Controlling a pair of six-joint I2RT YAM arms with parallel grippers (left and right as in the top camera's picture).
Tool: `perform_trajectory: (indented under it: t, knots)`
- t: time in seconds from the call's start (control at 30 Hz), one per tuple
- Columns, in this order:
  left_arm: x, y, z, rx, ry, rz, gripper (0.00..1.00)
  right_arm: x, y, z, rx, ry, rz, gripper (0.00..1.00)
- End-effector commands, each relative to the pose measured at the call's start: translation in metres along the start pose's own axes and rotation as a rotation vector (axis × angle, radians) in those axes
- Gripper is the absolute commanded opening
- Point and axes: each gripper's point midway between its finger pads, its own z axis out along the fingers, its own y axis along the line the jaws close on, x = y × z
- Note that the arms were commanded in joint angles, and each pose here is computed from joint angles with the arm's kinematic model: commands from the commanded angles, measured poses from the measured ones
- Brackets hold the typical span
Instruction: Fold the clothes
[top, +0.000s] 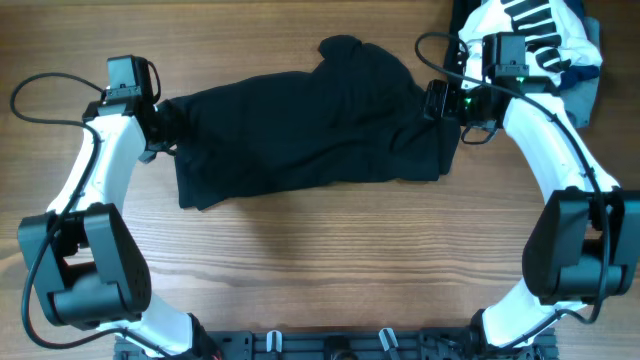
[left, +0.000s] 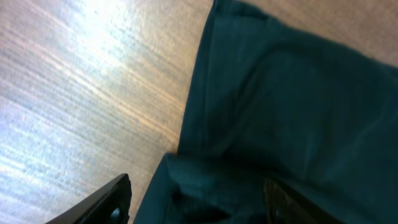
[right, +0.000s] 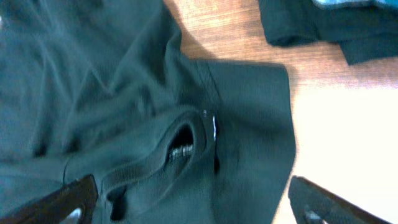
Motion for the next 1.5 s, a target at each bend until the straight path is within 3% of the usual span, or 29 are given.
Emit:
perform_trajectory:
  t: [0.0,0.1,0.27,0.57,0.9,1.17,1.27,1.47]
  knots:
    - [-0.025,-0.01,-0.038,0.033,-0.058,0.018,0.71,-0.041,0.021,-0.052,-0.025,-0.086,-0.105,1.0]
    - [-0.044,-0.041,-0.077,0.161,-0.075,0.14,0.74,-0.063,0.043,-0.105,-0.062,-0.122,-0.191,0.99]
    - [-0.073,-0.051,-0.09,0.165,-0.167,0.194,0.82,-0.083,0.068,-0.145,-0.081,-0.204,-0.268,0.99]
    - [-0.091,-0.052,0.011,0.117,-0.142,0.205,0.85,-0.074,0.094,-0.133,-0.095,-0.174,-0.325,1.0]
    - [-0.082,-0.04,0.081,0.039,-0.093,0.232,0.86,-0.07,0.097,-0.113,-0.098,-0.129,-0.329,0.99]
    - [-0.077,-0.038,0.098,0.033,-0.073,0.225,0.69,-0.068,0.097,-0.086,-0.097,-0.083,-0.327,0.98]
    - [-0.071,-0.036,0.105,0.027,-0.053,0.227,0.67,-0.07,0.099,-0.084,-0.1,-0.091,-0.332,0.98]
    - [-0.054,-0.031,0.127,0.009,0.009,0.232,0.48,-0.074,0.105,-0.085,-0.107,-0.114,-0.344,0.96]
